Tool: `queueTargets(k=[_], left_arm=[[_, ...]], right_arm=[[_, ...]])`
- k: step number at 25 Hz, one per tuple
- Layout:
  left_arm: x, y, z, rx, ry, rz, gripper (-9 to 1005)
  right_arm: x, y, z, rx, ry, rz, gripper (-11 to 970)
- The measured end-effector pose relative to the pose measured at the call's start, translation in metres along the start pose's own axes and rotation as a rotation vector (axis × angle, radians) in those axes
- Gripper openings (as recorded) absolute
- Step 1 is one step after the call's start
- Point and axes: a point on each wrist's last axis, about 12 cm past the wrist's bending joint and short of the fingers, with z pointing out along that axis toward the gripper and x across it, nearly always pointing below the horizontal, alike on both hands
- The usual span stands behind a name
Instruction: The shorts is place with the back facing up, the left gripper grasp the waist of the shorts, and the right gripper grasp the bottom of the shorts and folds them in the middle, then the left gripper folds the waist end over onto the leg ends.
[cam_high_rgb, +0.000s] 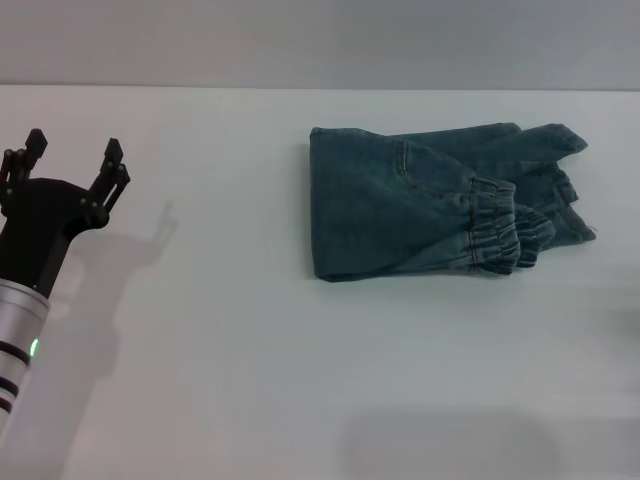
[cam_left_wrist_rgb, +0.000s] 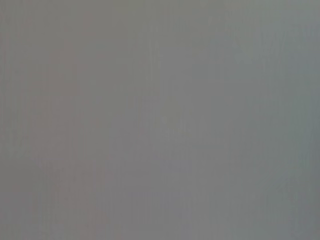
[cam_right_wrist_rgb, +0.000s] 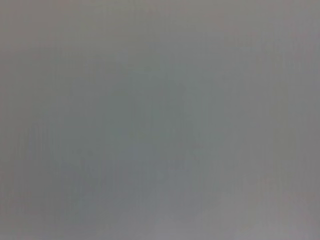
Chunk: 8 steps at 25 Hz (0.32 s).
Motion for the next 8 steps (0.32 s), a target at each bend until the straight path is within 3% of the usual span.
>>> queueTargets(k=[5,8], left_arm=[[0.0005,0.0001,-0.0019,0.0,0.001,-0.004,859],[0.0005,-0.0004,-0.0019,0.0,0.0,-0.005,859]], right_arm=[[-0.0006,0.0002,-0.0017,-0.003,-0.01,-0.001,735],[-0.0007,0.0006,-0.002,-0.006,-0.012,-0.003,735]])
